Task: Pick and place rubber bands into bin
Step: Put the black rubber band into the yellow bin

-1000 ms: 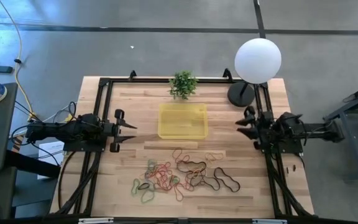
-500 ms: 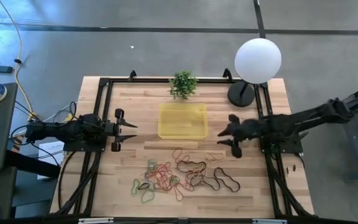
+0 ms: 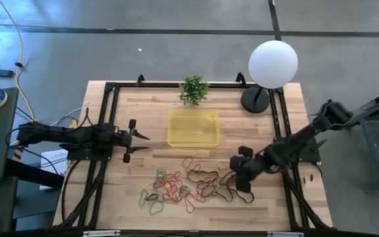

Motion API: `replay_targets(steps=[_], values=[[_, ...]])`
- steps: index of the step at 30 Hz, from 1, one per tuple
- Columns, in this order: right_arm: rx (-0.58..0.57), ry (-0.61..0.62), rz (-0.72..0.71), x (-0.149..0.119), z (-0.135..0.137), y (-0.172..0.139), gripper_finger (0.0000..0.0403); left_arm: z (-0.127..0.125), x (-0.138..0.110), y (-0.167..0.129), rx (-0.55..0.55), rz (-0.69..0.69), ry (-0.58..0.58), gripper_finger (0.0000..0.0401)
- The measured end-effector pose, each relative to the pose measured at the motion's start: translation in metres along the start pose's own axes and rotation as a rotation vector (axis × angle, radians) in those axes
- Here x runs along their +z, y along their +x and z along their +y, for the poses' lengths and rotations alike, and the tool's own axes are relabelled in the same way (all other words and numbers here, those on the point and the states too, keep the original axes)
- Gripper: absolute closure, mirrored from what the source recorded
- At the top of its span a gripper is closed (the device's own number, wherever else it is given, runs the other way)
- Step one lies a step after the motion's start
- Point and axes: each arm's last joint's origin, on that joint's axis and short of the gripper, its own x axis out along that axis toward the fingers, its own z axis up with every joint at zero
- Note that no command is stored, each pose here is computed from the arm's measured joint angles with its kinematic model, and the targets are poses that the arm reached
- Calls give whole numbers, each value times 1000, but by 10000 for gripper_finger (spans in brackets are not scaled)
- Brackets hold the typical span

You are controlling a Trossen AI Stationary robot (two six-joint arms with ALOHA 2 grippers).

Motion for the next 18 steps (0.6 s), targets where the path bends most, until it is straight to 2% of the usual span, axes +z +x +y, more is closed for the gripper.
replay_targets(steps=[7,12,18], values=[[-58,103,86,-20,23,17,265,-2,-7,6,-23,91,-21,240],[-109,124,164,-30,25,38,265,-2,-9,7,-29,115,-22,240],[-135,138,173,-29,21,44,265,-2,-9,7,-29,114,-22,240]])
